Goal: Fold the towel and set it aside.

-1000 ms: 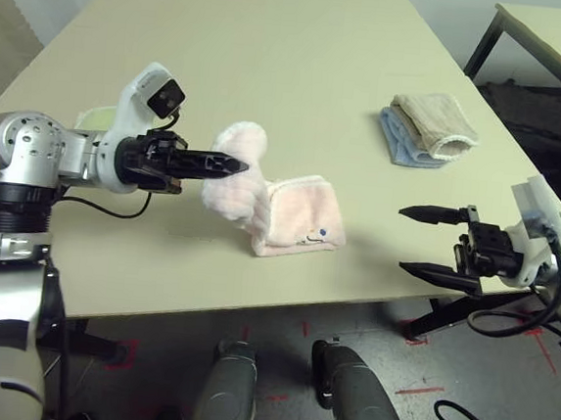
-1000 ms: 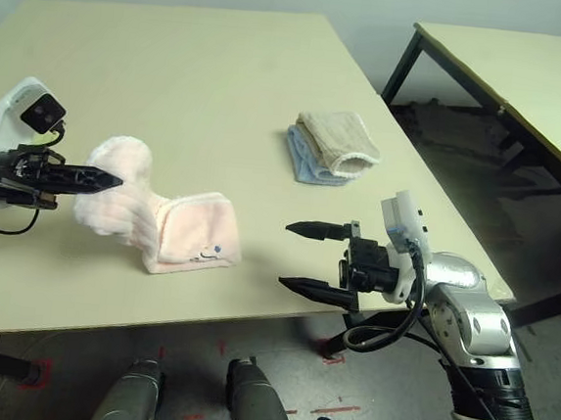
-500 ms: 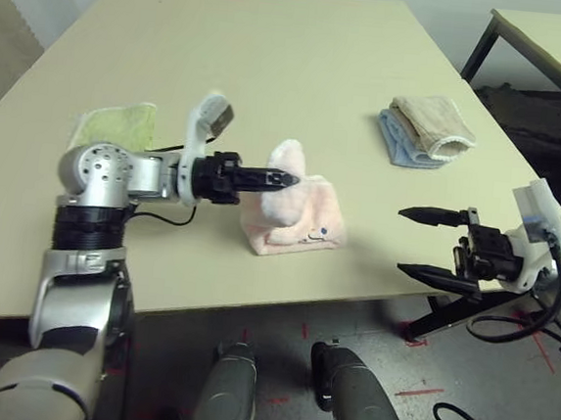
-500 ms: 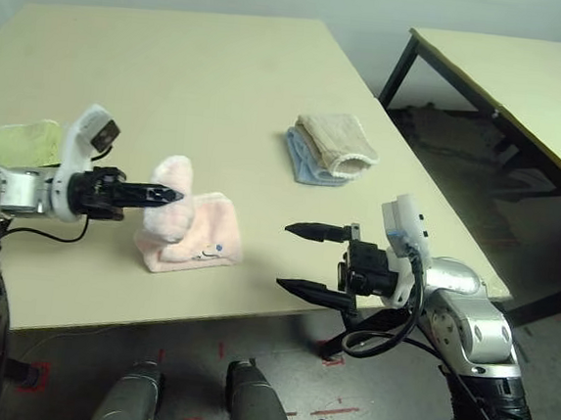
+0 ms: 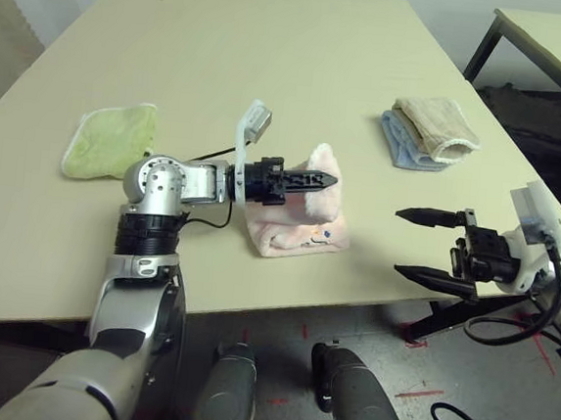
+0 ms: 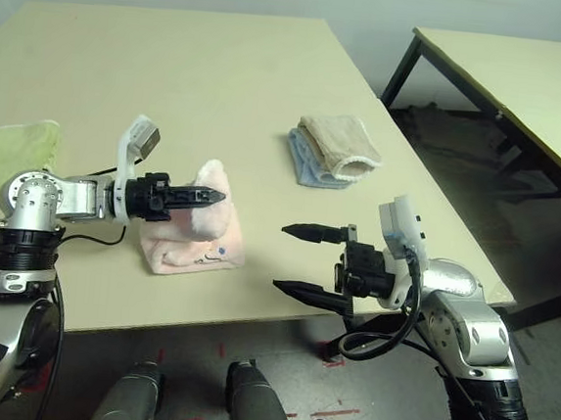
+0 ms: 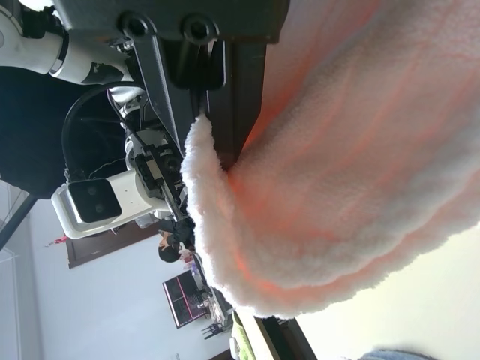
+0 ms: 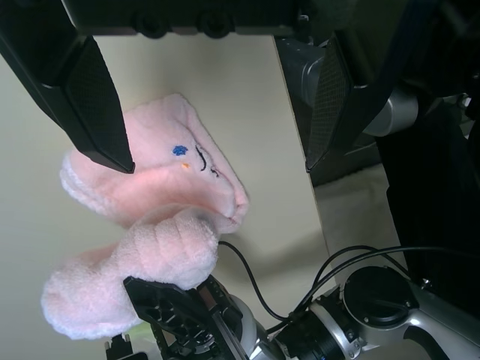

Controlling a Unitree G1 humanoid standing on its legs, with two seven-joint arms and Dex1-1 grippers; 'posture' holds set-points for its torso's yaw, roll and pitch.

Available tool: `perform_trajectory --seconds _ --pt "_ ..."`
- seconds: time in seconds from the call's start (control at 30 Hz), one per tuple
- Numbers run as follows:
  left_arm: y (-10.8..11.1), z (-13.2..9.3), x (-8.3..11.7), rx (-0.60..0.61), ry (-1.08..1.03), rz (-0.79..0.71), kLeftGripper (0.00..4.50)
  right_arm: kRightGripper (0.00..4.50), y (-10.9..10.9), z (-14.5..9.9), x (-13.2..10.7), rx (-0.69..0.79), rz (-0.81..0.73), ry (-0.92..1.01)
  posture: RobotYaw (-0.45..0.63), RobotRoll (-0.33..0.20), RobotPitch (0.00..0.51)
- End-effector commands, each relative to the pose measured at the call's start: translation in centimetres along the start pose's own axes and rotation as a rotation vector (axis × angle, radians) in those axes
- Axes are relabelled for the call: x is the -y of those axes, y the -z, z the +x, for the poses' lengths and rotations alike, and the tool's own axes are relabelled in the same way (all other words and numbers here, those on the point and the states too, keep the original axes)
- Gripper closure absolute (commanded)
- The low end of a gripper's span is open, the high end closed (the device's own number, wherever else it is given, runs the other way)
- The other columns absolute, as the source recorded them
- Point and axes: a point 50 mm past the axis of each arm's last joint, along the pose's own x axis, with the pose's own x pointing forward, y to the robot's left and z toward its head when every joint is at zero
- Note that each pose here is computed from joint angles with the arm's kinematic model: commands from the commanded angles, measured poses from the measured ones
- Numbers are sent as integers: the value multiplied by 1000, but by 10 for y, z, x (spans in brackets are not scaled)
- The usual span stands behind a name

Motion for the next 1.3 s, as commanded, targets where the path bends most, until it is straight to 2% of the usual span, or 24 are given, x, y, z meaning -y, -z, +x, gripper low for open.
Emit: perform_trajectory --seconds 0.03,0.5,0.63,0.97,1.1,1.3 --pt "4 7 3 -23 16 -12 4474 0 0 1 -3 -2 -7 -14 -51 0 144" --pt "5 17 8 -56 29 -9 4474 0 0 2 -4 1 -8 -22 -58 0 140" --pt "2 19 5 -45 4 -2 3471 0 0 2 -4 1 -7 -21 -62 0 140" --pt "-7 20 9 -24 23 18 23 0 1 6 -5 6 -3 -24 -60 0 140" --pt "-12 19 11 -16 24 41 23 0 1 7 -5 8 -4 -27 -59 0 140" --pt "-35 5 19 37 -2 131 23 0 1 7 -5 10 -6 -21 -64 0 142"
